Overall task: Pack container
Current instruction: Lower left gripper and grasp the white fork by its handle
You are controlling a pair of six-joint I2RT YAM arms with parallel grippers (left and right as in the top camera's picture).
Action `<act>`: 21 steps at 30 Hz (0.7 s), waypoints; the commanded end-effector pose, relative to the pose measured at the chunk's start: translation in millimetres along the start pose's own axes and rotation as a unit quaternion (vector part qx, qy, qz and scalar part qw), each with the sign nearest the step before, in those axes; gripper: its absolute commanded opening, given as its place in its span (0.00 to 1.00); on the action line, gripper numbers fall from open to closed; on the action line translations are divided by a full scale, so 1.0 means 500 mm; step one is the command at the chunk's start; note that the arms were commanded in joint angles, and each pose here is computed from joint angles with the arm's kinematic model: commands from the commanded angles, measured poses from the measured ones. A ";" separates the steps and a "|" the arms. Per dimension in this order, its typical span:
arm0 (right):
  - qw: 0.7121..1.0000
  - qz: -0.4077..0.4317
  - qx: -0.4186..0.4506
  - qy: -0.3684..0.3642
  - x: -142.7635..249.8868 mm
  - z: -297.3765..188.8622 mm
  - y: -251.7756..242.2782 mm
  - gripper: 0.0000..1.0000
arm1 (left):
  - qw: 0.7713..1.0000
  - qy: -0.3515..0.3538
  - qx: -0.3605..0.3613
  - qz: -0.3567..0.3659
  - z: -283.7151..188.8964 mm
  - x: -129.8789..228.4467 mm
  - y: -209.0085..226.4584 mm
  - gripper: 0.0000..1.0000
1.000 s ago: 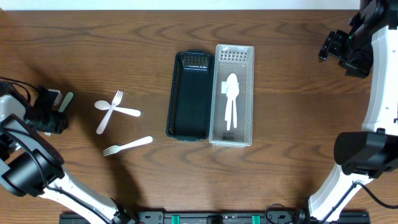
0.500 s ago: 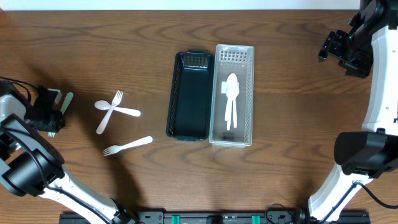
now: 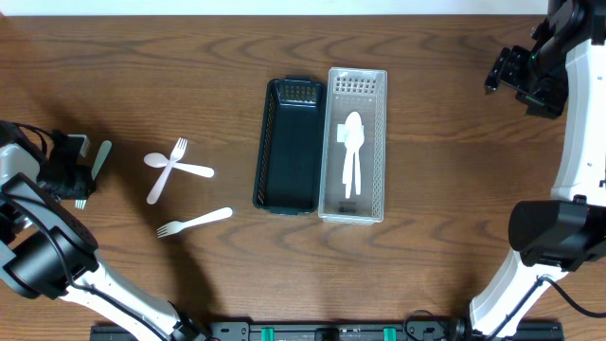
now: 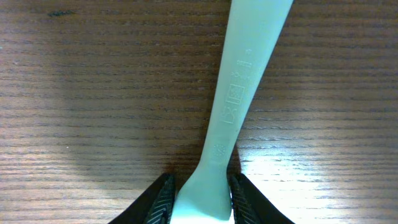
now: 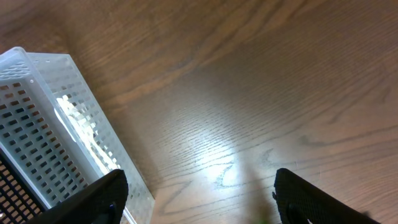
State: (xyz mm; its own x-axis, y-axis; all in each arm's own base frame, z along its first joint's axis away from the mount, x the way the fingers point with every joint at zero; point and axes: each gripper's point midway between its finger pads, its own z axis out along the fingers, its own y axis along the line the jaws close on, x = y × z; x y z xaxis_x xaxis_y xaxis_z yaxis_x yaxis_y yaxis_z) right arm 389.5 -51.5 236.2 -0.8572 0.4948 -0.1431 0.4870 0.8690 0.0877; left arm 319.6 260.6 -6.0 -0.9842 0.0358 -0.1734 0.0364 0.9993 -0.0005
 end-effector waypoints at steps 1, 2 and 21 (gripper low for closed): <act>1.000 0.003 0.002 0.002 0.004 0.001 0.003 0.79 | 0.996 0.081 0.040 -0.024 0.094 0.085 -0.041 0.30; 1.000 0.003 0.002 0.002 0.004 0.001 0.003 0.79 | 0.996 0.081 0.040 -0.024 0.094 0.085 -0.041 0.29; 1.000 0.003 0.001 0.001 0.004 0.001 0.004 0.78 | 0.990 0.069 0.053 -0.113 0.095 0.073 -0.055 0.11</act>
State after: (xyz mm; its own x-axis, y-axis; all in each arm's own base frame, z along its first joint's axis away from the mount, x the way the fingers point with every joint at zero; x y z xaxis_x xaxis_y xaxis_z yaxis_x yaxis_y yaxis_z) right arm 389.6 -51.5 236.2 -0.8572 0.4948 -0.1431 0.4870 0.8690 0.0877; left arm 320.2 261.3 -5.7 -0.9795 -0.0961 -0.1769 -0.0931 0.9953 -0.0248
